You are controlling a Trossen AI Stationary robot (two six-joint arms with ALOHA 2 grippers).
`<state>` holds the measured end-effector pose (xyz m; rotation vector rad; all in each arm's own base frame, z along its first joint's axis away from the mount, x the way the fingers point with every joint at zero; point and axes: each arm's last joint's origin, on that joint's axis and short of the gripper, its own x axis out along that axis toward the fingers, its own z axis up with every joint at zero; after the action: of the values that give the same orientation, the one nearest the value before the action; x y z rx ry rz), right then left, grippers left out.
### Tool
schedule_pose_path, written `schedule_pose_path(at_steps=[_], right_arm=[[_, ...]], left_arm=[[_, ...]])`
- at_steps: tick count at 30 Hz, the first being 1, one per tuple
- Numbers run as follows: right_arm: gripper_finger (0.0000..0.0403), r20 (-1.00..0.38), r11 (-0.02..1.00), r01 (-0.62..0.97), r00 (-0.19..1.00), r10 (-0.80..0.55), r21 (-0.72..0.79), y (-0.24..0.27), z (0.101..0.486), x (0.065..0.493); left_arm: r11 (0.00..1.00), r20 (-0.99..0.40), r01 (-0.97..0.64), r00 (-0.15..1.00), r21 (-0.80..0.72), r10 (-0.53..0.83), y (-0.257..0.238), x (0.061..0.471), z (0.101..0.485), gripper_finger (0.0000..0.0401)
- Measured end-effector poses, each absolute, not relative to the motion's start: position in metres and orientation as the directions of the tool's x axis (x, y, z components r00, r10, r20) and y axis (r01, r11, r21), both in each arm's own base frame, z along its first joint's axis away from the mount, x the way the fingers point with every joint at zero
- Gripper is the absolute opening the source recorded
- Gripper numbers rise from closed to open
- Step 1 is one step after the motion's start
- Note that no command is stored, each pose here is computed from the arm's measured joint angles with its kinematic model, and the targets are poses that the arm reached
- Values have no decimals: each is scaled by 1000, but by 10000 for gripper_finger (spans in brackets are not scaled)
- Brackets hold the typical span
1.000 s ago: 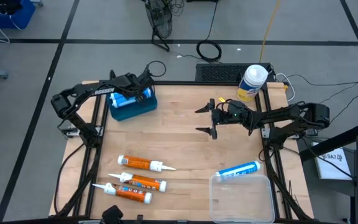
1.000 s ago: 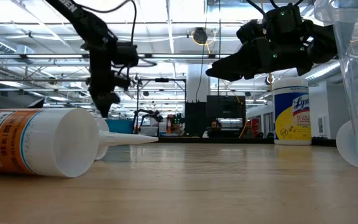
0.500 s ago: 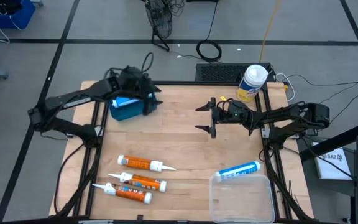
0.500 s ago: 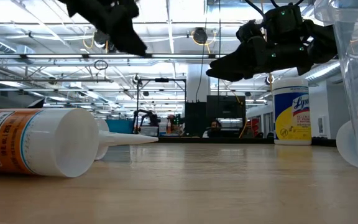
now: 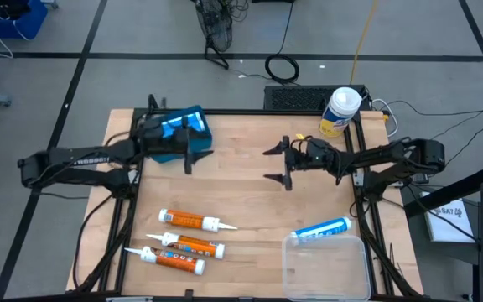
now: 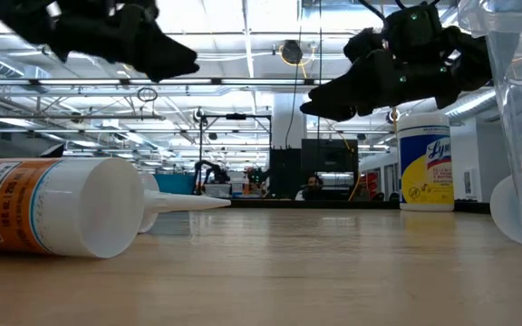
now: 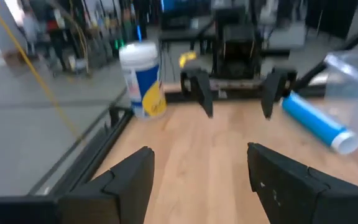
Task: Pick & place silicon tubes, Sealant and Lysol wipes
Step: Put the blue sealant into the blue bin
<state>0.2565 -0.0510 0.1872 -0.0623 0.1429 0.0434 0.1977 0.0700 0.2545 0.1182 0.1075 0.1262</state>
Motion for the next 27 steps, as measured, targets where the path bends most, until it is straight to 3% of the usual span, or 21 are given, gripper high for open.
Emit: schedule_pose_path(at_steps=[4,7,11,14,18,27], right_arm=[[363,-188,990,-118,977,102,-76,-22,189,263],[363,-370,991,-91,928,48,-102,2,195,274],[363,-664,971,-29,734,-141,-238,37,207,276],[363,-789,983,-16,599,-135,-181,58,224,267],[363,-889,996,81,453,-66,-33,77,237,252],[363,-997,964,265,66,-42,-23,89,216,207]], left_arm=[[987,63,-121,991,109,115,60,181,239,267],[986,131,-120,986,114,105,55,172,233,268],[987,150,-118,984,112,101,53,168,231,261],[988,150,-117,984,104,101,53,168,231,255],[988,147,-117,984,104,101,53,168,231,251],[987,147,-118,984,106,101,53,168,231,255]])
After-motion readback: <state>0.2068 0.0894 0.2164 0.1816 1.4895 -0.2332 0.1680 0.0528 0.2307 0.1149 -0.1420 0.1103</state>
